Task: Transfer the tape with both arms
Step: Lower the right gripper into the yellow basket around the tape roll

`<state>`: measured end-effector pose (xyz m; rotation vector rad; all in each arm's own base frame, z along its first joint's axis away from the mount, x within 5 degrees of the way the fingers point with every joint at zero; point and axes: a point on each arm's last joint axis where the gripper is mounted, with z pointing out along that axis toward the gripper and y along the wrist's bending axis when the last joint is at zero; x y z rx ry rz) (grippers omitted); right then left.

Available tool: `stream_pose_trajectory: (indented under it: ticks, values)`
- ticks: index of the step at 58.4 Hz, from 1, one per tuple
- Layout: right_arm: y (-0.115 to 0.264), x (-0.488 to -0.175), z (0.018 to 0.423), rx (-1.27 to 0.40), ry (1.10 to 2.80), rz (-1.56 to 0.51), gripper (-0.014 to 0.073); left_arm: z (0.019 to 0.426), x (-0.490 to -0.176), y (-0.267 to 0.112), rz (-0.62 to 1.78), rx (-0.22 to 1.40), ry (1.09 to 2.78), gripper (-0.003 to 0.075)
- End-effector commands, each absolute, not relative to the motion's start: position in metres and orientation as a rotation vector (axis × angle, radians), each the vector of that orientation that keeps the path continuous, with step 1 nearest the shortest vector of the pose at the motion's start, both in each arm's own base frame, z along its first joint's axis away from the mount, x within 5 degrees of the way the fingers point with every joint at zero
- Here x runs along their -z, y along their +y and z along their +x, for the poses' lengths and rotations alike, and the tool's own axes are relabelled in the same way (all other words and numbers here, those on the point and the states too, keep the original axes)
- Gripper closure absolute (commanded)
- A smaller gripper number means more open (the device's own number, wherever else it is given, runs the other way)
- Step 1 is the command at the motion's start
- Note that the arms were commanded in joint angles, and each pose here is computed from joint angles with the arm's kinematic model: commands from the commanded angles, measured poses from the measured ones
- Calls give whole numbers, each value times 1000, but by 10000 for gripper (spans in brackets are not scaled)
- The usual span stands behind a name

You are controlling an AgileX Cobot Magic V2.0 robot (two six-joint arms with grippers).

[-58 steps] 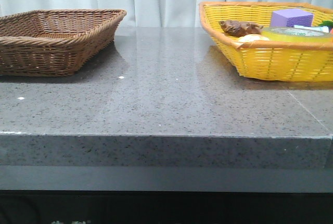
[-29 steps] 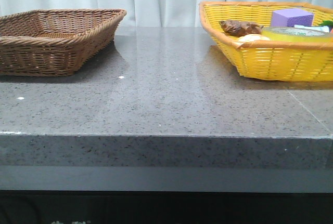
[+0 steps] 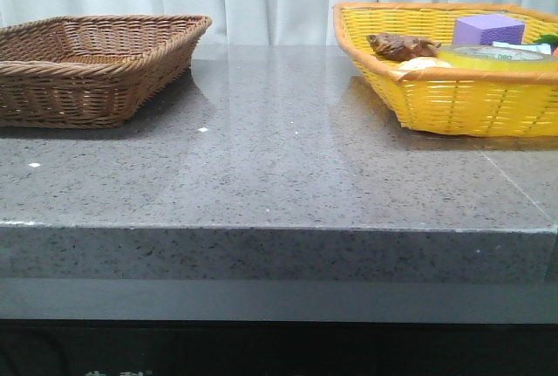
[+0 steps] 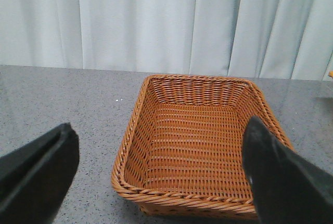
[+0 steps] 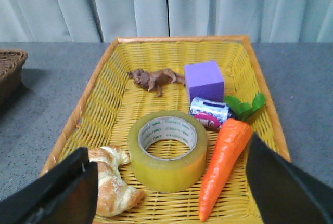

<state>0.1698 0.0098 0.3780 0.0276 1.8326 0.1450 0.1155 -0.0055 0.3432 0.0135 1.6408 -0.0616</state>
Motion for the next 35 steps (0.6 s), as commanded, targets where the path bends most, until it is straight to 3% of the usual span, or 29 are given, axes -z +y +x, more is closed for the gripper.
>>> stream_pose_trajectory:
  ticks: [1, 13, 35]
  values:
    - [10, -398, 195, -174, 1833, 66, 3, 116, -362, -5, 6, 67, 1537, 132]
    - [12, -405, 252, -187, 1934, 77, 3, 116, -361, -5, 6, 67, 1540, 156]
    - [-20, -373, 328, -158, 2157, 235, 3, 116, -361, -5, 6, 67, 1540, 156]
